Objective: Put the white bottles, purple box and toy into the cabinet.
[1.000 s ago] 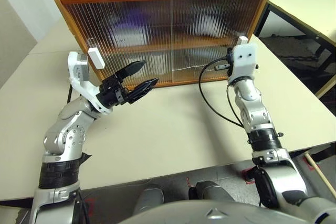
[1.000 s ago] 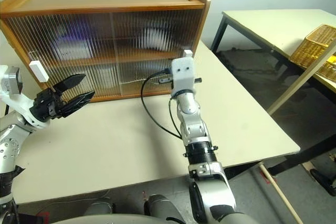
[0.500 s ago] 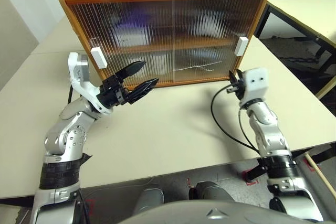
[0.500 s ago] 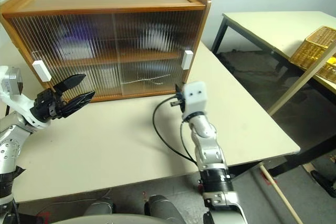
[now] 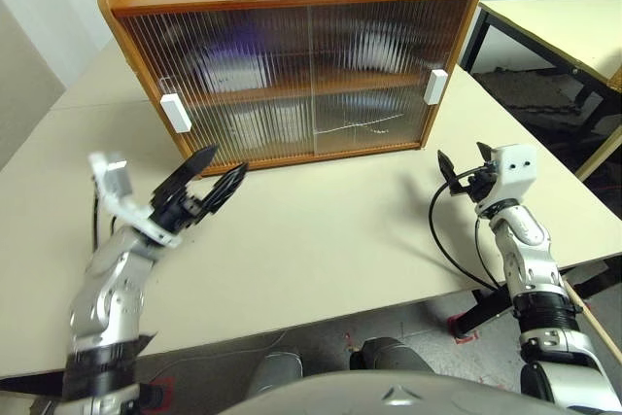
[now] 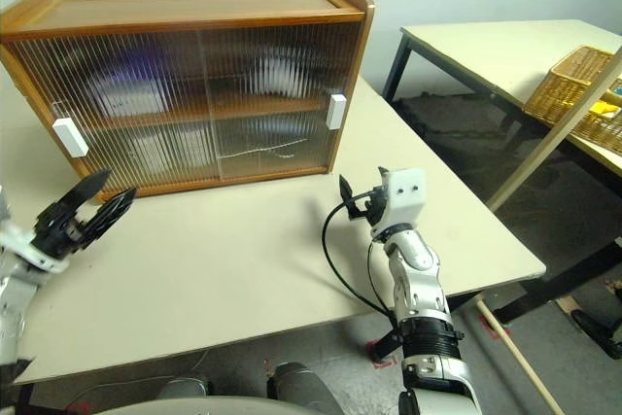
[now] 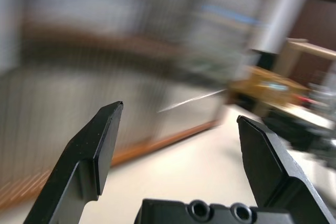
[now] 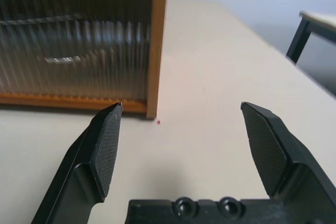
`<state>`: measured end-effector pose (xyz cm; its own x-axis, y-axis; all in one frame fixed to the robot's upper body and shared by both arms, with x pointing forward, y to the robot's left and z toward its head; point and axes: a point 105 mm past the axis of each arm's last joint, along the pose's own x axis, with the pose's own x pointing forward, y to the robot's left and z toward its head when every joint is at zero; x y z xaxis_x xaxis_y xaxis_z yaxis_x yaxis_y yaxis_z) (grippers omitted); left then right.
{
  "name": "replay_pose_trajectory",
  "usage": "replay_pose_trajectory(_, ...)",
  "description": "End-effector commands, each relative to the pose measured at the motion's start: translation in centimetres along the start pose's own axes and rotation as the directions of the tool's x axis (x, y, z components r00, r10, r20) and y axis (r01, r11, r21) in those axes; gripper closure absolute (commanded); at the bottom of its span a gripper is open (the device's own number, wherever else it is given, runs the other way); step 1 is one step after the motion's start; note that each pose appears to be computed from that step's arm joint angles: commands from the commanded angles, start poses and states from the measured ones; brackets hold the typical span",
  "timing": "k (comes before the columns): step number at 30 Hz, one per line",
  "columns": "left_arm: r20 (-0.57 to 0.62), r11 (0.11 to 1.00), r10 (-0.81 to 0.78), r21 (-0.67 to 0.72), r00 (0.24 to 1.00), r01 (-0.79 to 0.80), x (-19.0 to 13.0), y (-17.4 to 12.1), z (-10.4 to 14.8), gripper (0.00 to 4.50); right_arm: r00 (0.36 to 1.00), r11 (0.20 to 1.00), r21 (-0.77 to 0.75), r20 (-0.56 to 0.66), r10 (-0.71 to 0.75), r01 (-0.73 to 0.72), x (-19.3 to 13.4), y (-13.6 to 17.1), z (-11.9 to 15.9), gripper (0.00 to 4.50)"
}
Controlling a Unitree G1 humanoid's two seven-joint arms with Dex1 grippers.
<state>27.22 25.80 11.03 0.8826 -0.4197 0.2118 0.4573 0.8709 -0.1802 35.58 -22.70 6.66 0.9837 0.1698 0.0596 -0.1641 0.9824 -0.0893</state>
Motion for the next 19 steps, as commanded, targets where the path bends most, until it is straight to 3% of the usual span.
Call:
replay_pose_trajectory(1,0.034,0.983,0.170,0.068,0.985,-0.172,-1.8,2.9,0.0,0.00,1.000,1.000,0.011,0.008,0.006,-0.006,0.2,-0.1,-0.2,0.01)
replay_pose_trajectory(8,0.072,0.815,0.552,0.166,0.831,-0.555,-6.6,9.8,-0.3,0.00,1.000,0.999,-0.026,0.017,0.018,-0.018,0.0,-0.4,-0.3,0.01)
replay_pose_trajectory(19,0.080,0.764,0.605,0.222,0.792,-0.606,-7.9,11.0,-0.7,0.00,0.999,0.998,-0.043,0.022,0.035,-0.034,-0.1,-0.3,0.1,0.01)
